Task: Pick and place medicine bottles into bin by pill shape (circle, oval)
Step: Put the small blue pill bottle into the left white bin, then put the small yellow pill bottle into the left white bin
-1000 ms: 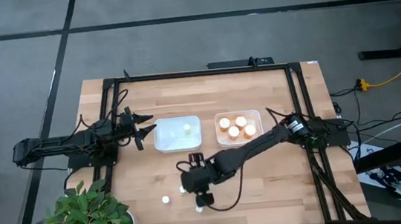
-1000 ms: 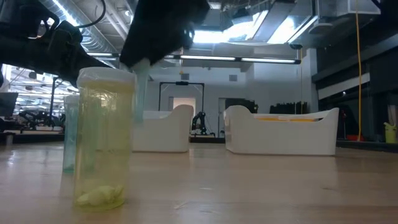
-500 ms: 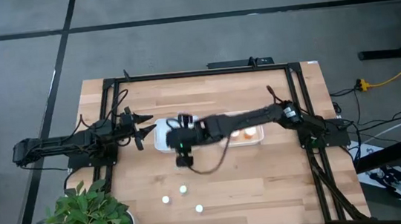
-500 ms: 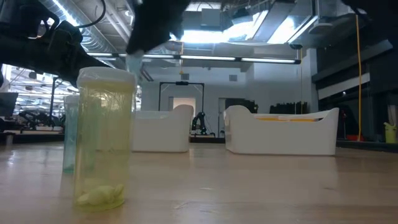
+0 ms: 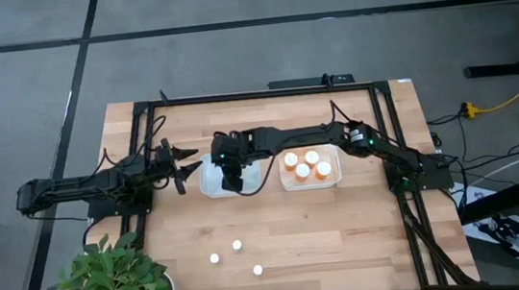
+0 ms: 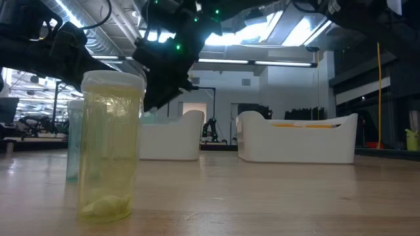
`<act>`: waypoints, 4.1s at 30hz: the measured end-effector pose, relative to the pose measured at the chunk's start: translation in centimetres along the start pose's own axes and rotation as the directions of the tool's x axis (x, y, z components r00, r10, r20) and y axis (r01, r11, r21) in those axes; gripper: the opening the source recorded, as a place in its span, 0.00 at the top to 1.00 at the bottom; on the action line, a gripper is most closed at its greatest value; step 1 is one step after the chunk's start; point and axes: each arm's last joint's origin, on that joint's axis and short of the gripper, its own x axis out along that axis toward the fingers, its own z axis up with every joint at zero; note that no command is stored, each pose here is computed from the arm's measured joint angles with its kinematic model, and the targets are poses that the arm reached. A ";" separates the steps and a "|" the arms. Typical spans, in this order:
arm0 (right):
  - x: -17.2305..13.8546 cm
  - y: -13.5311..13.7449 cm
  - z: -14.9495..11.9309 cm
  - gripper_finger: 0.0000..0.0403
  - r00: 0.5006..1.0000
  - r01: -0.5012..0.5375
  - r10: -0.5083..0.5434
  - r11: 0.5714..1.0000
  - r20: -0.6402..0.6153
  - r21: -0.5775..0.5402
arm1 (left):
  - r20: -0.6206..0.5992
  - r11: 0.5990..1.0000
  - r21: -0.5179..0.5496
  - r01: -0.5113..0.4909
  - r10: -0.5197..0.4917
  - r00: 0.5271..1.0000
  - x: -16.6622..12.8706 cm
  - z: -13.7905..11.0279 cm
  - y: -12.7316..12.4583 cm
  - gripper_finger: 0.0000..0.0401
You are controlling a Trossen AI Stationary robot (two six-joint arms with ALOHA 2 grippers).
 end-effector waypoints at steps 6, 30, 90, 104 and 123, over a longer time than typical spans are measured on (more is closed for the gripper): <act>1.1 -0.7 -0.4 0.70 1.000 0.009 -0.009 1.000 -0.020 0.004 | 0.000 1.000 0.003 0.000 0.000 1.000 0.0 0.0 0.0 0.52; 1.1 -1.3 -0.4 0.70 0.999 -0.033 0.033 0.999 -0.033 0.003 | 0.000 1.000 0.000 0.000 0.000 1.000 0.0 0.0 0.0 0.52; -5.4 3.7 0.7 0.51 0.994 -0.022 0.038 0.988 -0.100 0.154 | 0.001 1.000 0.007 0.000 0.000 1.000 0.0 0.0 0.0 0.52; -9.6 20.7 -6.6 0.51 0.947 -0.134 0.119 0.991 -0.297 -0.029 | -0.001 1.000 0.006 0.001 -0.001 1.000 0.0 0.0 0.0 0.52; -11.9 25.6 -9.3 0.51 0.989 0.100 -0.103 0.995 -0.104 -0.030 | -0.002 1.000 0.000 0.000 0.000 1.000 0.0 0.0 0.0 0.52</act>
